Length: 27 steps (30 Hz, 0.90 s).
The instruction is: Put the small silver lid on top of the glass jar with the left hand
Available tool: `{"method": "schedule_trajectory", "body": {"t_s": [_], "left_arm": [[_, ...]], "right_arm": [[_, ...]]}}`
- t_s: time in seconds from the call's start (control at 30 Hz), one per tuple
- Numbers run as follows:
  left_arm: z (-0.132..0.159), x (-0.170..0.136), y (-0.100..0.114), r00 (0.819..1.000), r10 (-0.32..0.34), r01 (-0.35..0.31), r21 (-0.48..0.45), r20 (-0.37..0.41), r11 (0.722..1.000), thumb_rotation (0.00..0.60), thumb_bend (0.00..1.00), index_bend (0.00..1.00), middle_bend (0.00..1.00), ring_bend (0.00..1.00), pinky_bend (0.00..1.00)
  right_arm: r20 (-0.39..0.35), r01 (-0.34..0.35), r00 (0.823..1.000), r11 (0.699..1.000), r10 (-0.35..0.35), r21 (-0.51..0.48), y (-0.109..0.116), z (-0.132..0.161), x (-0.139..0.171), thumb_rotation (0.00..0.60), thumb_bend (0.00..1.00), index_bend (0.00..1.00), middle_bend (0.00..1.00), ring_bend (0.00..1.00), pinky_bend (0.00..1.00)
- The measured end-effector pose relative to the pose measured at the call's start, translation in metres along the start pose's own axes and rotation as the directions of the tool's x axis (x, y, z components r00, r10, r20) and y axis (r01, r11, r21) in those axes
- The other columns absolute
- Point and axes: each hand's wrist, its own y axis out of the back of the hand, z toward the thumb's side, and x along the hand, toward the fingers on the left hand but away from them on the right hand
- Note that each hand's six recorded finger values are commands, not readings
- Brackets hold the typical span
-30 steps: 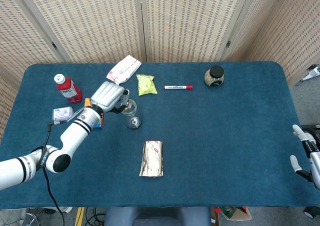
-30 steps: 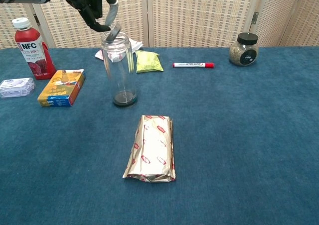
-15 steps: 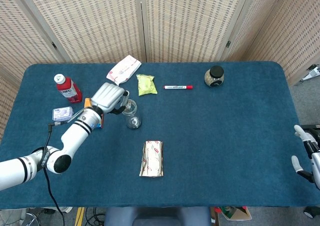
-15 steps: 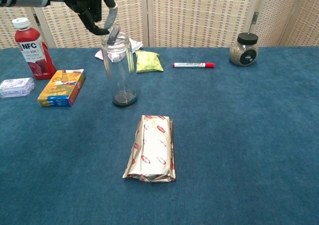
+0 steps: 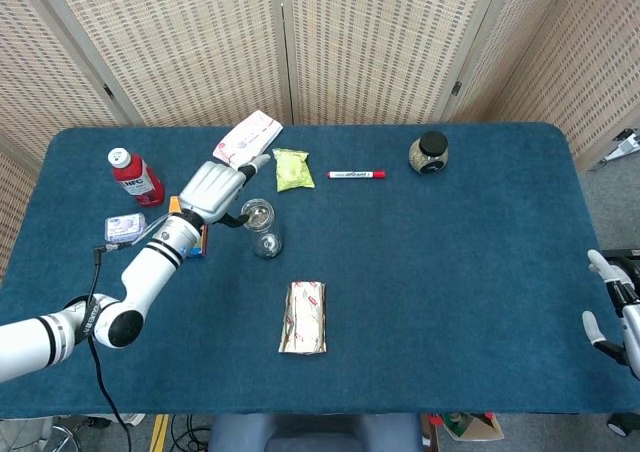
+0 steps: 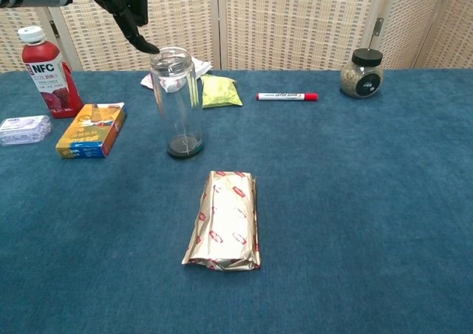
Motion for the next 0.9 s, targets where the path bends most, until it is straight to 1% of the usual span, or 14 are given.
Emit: {"method": "schedule_trajectory", "body": {"t_s": [0.03,0.07,0.17,0.27,0.37,0.67,0.9], "left_arm": [[0.0,0.0,0.001,1.0,0.003,-0.003,-0.003,-0.001,1.0,0.6,0.26,0.04,0.99,0.94,1.0],[0.0,-0.001,0.002,1.0,0.008,-0.008,-0.009,-0.001,1.0,0.6,0.26,0.08,0.99,0.94,1.0],[0.002,-0.006,0.002,1.0,0.007,-0.006,-0.045,0.007,0.999,0.6,0.26,0.22,1.0,0.95,1.0],[0.006,-0.012,0.002,1.0,0.002,0.0,-0.072,0.026,0.997,0.6,0.26,0.27,1.0,0.96,1.0],[0.008,-0.019,-0.001,0.999,-0.016,0.019,-0.069,0.048,0.997,0.6,0.26,0.29,1.0,0.97,1.0],[0.017,-0.031,-0.012,0.994,-0.061,0.068,-0.074,0.087,0.995,0.6,0.26,0.28,1.0,0.97,1.0],[0.021,-0.032,-0.019,0.992,-0.087,0.093,-0.061,0.094,0.994,0.6,0.26,0.26,1.0,0.97,1.0]], "right_arm": [[0.0,0.0,1.0,1.0,0.0,0.0,0.0,0.0,0.0,0.6,0.42,0.05,0.24,0.07,0.13],[0.0,-0.001,1.0,1.0,0.001,0.0,0.0,0.0,0.0,0.6,0.42,0.05,0.24,0.07,0.13],[0.001,-0.002,1.0,1.0,0.002,-0.001,-0.001,0.0,0.0,0.6,0.42,0.05,0.24,0.07,0.13],[0.002,-0.005,1.0,1.0,0.005,-0.002,-0.002,-0.001,0.0,0.6,0.42,0.05,0.24,0.07,0.13],[-0.002,-0.006,1.0,1.0,0.006,-0.003,-0.002,0.0,-0.001,0.6,0.42,0.05,0.24,0.07,0.13],[-0.001,-0.007,1.0,1.0,0.007,-0.002,-0.003,-0.001,-0.002,0.6,0.42,0.05,0.24,0.07,0.13],[-0.002,-0.007,1.0,1.0,0.007,-0.001,-0.003,0.0,-0.002,0.6,0.42,0.05,0.24,0.07,0.13]]}}
